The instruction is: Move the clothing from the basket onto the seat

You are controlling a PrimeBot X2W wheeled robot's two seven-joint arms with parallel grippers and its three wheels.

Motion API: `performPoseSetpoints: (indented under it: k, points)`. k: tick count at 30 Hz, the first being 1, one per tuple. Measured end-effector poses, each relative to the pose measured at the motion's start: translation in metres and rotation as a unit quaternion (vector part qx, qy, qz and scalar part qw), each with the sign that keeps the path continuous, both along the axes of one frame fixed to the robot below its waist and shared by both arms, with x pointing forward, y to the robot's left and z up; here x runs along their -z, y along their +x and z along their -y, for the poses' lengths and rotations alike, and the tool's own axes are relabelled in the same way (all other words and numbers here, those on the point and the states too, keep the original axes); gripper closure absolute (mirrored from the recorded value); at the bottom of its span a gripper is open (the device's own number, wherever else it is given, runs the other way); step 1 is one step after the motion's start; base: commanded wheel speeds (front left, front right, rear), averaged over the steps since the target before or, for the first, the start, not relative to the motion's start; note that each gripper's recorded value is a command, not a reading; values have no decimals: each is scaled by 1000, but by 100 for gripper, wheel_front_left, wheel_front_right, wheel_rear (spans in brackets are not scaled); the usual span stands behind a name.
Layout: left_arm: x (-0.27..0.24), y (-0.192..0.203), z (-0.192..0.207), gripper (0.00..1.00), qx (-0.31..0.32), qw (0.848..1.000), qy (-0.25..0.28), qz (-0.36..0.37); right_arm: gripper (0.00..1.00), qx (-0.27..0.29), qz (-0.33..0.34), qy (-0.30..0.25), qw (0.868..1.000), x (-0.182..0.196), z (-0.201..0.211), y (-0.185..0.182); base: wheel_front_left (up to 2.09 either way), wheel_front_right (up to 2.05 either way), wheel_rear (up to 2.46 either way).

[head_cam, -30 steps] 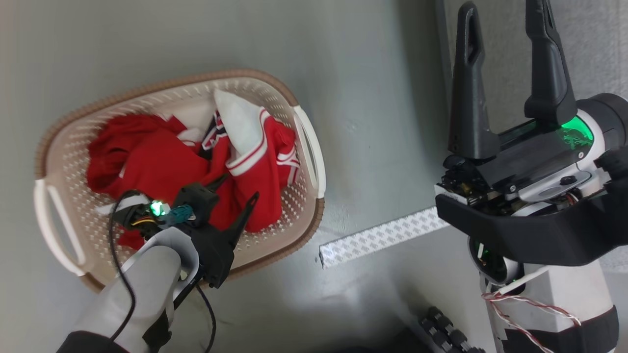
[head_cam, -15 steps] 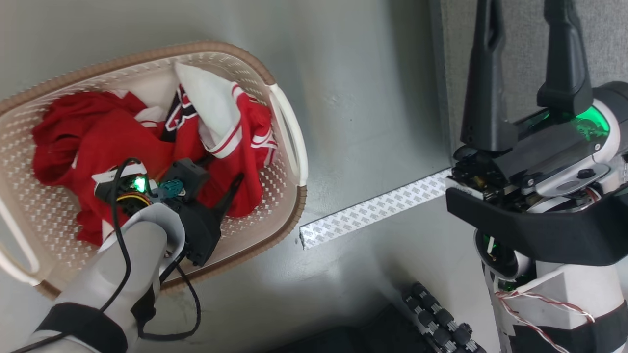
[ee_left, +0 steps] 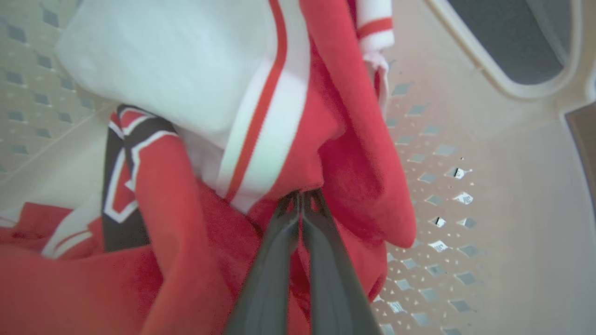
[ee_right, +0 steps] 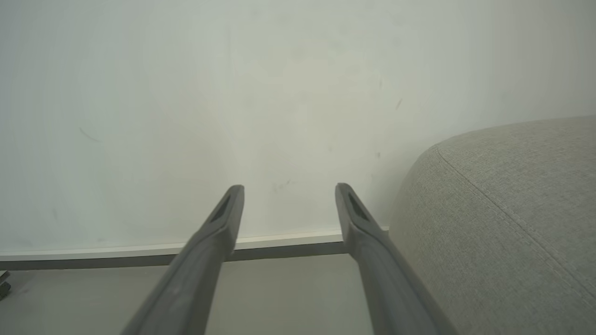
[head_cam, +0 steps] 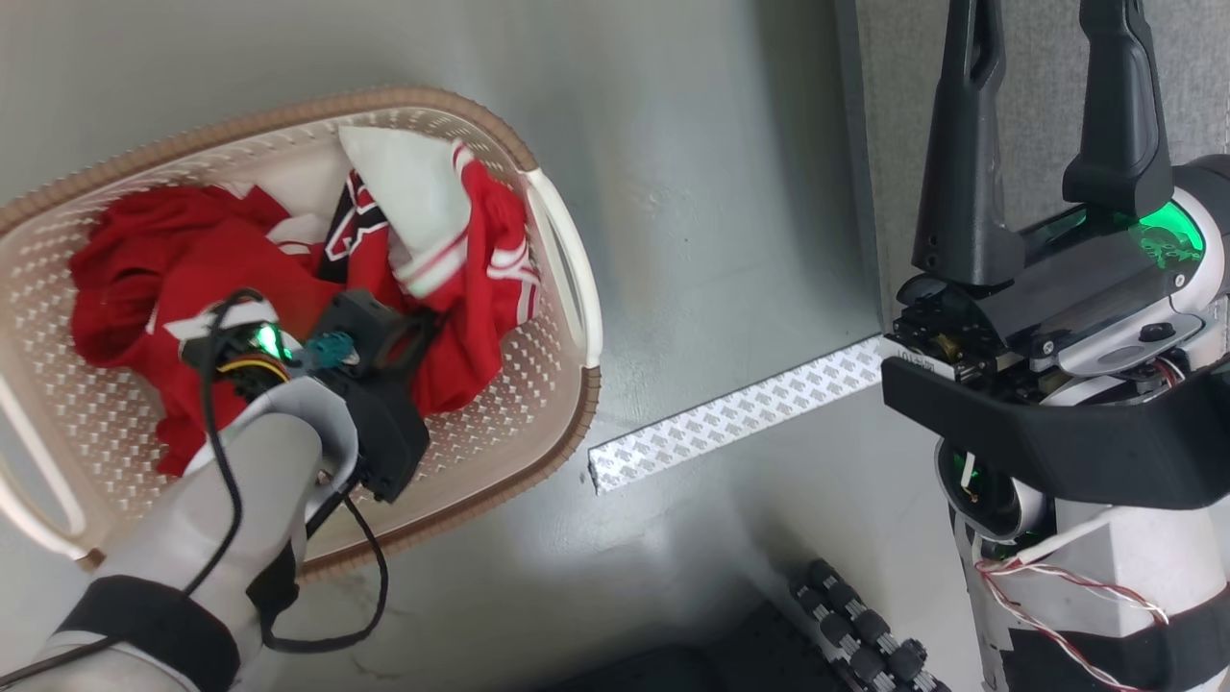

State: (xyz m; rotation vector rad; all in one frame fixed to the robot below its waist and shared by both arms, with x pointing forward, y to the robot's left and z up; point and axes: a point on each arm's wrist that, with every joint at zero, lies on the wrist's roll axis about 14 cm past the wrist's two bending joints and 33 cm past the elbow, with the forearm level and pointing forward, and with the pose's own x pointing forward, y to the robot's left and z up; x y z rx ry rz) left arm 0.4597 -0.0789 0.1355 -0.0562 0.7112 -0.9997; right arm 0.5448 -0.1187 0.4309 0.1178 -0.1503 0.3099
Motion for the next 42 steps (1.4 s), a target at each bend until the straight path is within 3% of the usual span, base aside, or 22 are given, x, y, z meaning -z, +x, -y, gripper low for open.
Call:
performPoseSetpoints:
  k: [14,24,33,42]
  points:
    - [-64,20,-27,100,-75,996,-24,37,0,-9,28,-11,1000,-37,-10,-9,0,0,0]
    - [-146,17,-53,100,-164,981,-64,85,0,-7,43,-30,999,-72,-15,-34,0,0,0]
    - [-243,22,-97,100,-259,944,-105,174,0,-34,60,-33,997,-104,-38,-66,0,0,0]
    - [-317,4,-140,100,-337,900,-140,240,0,-74,48,-35,995,-110,-67,-105,0,0,0]
